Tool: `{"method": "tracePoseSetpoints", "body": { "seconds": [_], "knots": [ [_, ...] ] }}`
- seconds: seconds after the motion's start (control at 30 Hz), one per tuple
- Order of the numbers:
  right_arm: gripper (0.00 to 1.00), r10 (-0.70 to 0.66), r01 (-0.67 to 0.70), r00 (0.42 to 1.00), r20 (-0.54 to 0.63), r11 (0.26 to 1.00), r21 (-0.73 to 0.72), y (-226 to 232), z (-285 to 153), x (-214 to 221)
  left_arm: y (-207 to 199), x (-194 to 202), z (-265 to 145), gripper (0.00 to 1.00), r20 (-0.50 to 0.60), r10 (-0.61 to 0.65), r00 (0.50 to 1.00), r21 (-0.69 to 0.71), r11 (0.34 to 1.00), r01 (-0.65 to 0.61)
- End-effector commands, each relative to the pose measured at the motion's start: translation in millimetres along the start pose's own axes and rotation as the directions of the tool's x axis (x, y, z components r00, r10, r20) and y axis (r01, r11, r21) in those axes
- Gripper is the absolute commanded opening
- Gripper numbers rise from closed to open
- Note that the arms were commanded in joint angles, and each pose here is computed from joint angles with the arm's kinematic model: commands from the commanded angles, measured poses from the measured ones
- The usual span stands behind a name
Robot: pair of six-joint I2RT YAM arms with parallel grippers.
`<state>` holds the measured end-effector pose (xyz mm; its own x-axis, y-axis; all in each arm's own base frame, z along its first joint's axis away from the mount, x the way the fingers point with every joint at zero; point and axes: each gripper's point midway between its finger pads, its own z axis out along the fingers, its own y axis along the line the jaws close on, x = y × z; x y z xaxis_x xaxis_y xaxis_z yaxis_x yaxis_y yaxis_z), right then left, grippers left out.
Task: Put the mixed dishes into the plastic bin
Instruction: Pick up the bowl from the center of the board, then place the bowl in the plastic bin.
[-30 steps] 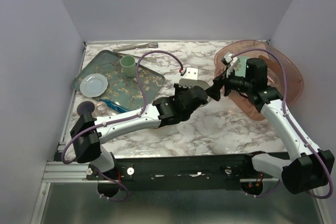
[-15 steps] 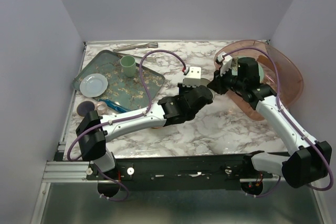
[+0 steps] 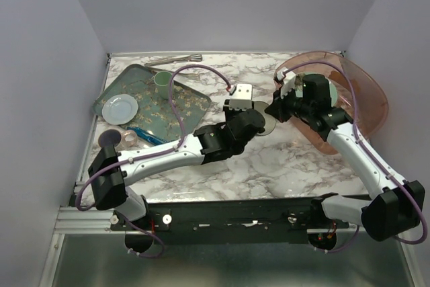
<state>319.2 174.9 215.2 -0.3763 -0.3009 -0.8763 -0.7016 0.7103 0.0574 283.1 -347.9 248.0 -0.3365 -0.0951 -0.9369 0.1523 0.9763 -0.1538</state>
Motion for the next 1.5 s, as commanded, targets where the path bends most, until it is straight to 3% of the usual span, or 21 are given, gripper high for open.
{"method": "tracePoseSetpoints", "body": {
  "seconds": [0.0,0.13,0.2,0.33,0.67,0.83,1.1,1.47],
  "knots": [
    [0.0,-0.031,0.036,0.997,0.068,0.997,-0.073,16.0,-6.8,-20.9,-1.5,-21.8,-15.5,0.49,0.042,-0.073,0.996,0.101,0.993,0.069],
    [0.01,-0.043,0.05,0.996,0.079,0.994,-0.097,20.0,-9.2,-21.8,-4.4,-34.1,-31.5,0.6,0.066,-0.1,0.993,0.231,0.97,0.082],
    [0.0,-0.041,0.05,0.996,0.084,0.993,-0.111,21.0,-11.4,-21.4,0.6,-27.1,-35.0,0.71,0.065,-0.069,0.995,0.273,0.961,0.049],
    [0.01,-0.056,0.069,0.993,0.1,0.988,-0.139,22.9,-16.1,-21.9,3.7,-36.0,-53.7,0.79,0.074,-0.063,0.995,0.423,0.906,0.026],
    [0.0,-0.071,0.099,0.984,0.166,0.981,-0.169,16.6,-39.5,-30.7,58.8,-24.4,-74.5,0.99,0.017,0.112,0.994,0.409,0.906,-0.109],
    [0.0,-0.068,0.095,0.978,0.199,0.987,-0.127,3.5,-54.9,-37.3,76.5,-31.1,-99.7,0.99,0.006,0.164,0.986,0.428,0.891,-0.15],
    [0.01,-0.053,0.057,0.973,0.224,0.998,-0.011,-28.2,-75.7,-42.4,125.9,-12.0,-102.9,0.99,0.042,0.299,0.953,0.316,0.901,-0.297],
    [0.01,-0.03,0.001,0.982,0.186,0.988,0.154,-74.4,-79.6,-39.5,142.1,6.1,-108.6,0.99,0.082,0.297,0.951,0.328,0.893,-0.307]
  ]
}}
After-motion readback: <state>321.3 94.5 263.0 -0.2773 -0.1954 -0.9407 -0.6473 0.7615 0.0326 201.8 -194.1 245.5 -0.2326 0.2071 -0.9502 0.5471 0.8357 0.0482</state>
